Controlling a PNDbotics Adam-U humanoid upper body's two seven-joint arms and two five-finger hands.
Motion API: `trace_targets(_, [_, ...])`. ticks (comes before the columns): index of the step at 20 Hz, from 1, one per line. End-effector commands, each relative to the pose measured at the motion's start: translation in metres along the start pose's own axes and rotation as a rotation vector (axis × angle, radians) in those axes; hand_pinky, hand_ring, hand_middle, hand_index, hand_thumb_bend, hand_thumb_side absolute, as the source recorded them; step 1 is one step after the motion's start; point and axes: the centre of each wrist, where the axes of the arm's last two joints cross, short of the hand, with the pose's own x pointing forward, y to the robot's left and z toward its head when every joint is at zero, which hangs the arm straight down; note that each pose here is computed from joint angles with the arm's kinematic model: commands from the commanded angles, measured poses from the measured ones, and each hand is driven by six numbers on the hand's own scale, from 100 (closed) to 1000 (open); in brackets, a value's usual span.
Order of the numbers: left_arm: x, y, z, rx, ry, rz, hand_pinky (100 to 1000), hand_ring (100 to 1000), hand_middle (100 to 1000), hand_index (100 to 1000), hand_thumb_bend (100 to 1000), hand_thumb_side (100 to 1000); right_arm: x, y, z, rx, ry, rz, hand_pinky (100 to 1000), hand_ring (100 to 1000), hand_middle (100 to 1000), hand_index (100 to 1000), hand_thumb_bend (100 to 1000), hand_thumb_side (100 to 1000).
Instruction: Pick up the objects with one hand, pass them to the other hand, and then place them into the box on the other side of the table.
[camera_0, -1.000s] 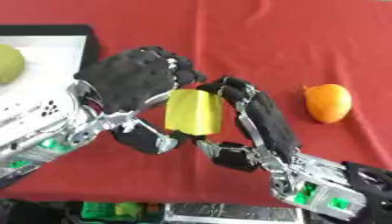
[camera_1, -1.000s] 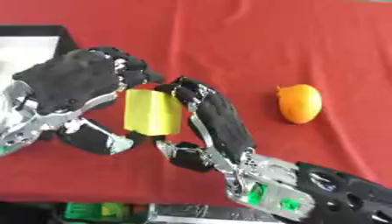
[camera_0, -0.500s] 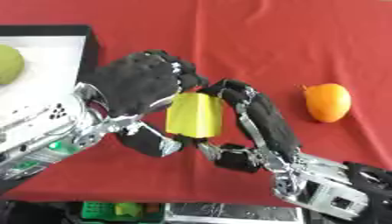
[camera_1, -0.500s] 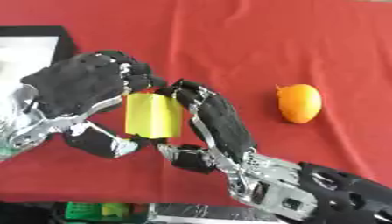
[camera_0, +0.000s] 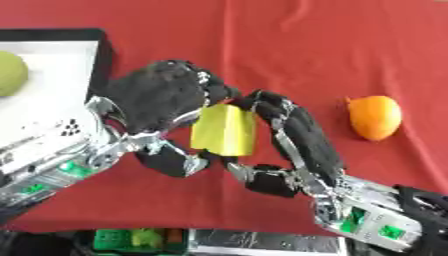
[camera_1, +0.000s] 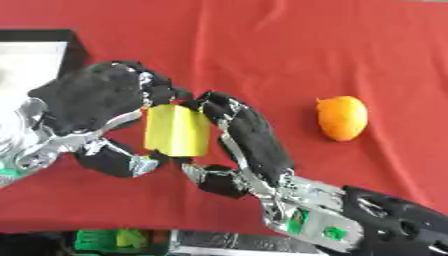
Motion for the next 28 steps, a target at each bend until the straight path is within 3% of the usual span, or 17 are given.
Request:
trace_targets(1, [0.001,0.013,0.004,0.051,-0.010,0.014,727,604,494,586,100,252,0.004,-0.004,0.000,-0.001,-0.025,0.014,216,627,461,581,331,100])
trace_targets(5, [0.000,0.014,0.005,0.067,-0.016,0.031,703,569,453,515,100,248,0.003,-0.005,-0.001,-0.011,-0.011,0.067,353,710,557,692,502,100])
trace_targets(6, [0.000,0.014,0.005,0.070,-0.017,0.033,700,566,450,507,100,247,0.003,-0.005,-0.001,-0.010,-0.005,0.085,377,730,581,719,491,100])
trace_targets(8, [-0.001,0.014,0.006,0.076,-0.017,0.034,691,553,434,479,100,246,0.002,-0.006,0.000,0.002,0.006,0.120,438,786,659,813,425,213])
trace_targets(12, [-0.003,0.014,0.007,0.083,-0.018,0.028,679,536,412,458,100,246,0.002,-0.007,-0.002,0.009,0.019,0.171,486,827,718,879,347,408])
trace_targets(14, [-0.004,0.014,0.007,0.085,-0.017,0.025,679,533,408,455,100,246,0.002,-0.007,-0.002,0.010,0.028,0.192,497,832,725,890,348,451])
trace_targets(20, [-0.007,0.013,0.009,0.082,-0.008,0.013,674,525,394,448,100,247,0.001,-0.008,-0.002,0.008,0.041,0.237,512,838,733,901,347,500])
trace_targets(28, [-0.014,0.013,0.013,0.094,0.032,0.006,664,512,373,432,100,246,0.000,-0.008,-0.002,0.001,0.051,0.269,519,841,737,907,364,499])
